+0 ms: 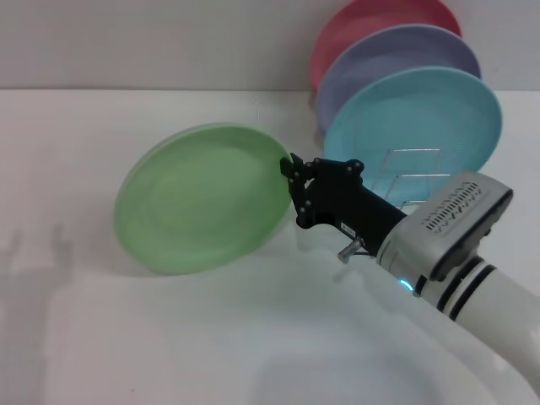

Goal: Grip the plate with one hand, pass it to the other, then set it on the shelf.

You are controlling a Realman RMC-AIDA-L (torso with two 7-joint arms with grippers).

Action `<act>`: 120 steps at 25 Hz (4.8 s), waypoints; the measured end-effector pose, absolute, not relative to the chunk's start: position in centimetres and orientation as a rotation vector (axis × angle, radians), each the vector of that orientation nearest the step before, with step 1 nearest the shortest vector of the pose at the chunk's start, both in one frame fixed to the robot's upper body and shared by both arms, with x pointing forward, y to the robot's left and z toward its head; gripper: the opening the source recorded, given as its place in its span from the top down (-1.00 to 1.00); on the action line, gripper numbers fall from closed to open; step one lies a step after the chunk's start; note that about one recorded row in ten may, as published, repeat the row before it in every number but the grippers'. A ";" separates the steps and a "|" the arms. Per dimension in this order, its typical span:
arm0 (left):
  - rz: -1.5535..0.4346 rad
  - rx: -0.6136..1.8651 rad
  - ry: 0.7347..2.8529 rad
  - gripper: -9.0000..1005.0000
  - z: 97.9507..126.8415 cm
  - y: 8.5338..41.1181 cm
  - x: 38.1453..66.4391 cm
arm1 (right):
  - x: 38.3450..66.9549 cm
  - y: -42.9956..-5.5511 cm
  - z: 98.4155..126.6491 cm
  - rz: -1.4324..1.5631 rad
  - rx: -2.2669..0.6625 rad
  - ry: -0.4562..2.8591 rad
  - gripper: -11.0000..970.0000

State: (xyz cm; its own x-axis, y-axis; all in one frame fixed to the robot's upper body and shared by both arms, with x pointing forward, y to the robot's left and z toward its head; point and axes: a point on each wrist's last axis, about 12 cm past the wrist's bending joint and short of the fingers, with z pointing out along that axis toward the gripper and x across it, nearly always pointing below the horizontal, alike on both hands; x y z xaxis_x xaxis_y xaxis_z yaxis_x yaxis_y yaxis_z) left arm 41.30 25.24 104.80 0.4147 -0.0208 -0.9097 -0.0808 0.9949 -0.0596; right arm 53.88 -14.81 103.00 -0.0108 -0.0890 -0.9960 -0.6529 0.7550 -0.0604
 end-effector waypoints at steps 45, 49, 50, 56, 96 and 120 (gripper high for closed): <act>-0.567 -0.341 1.439 -0.04 101.8 27.6 49.8 | 46.9 -33.7 105.8 0.201 -0.299 1.158 0.94; -0.579 -0.346 1.442 -0.04 101.8 27.2 50.0 | 46.8 -34.0 105.7 0.209 -0.297 1.172 0.94; -0.582 -0.346 1.443 -0.04 101.8 27.1 50.0 | 46.7 -34.1 105.6 0.209 -0.295 1.179 0.94; -0.587 -0.345 1.441 -0.04 101.9 26.9 50.1 | 46.2 -34.2 105.2 0.207 -0.286 1.207 0.94; -0.611 -0.344 1.408 -0.04 102.2 26.9 49.7 | 46.3 -31.9 102.5 0.208 -0.316 1.368 0.93; -0.603 -0.316 1.367 -0.05 102.6 27.7 49.1 | 41.4 -32.3 104.9 0.286 -0.137 1.066 0.27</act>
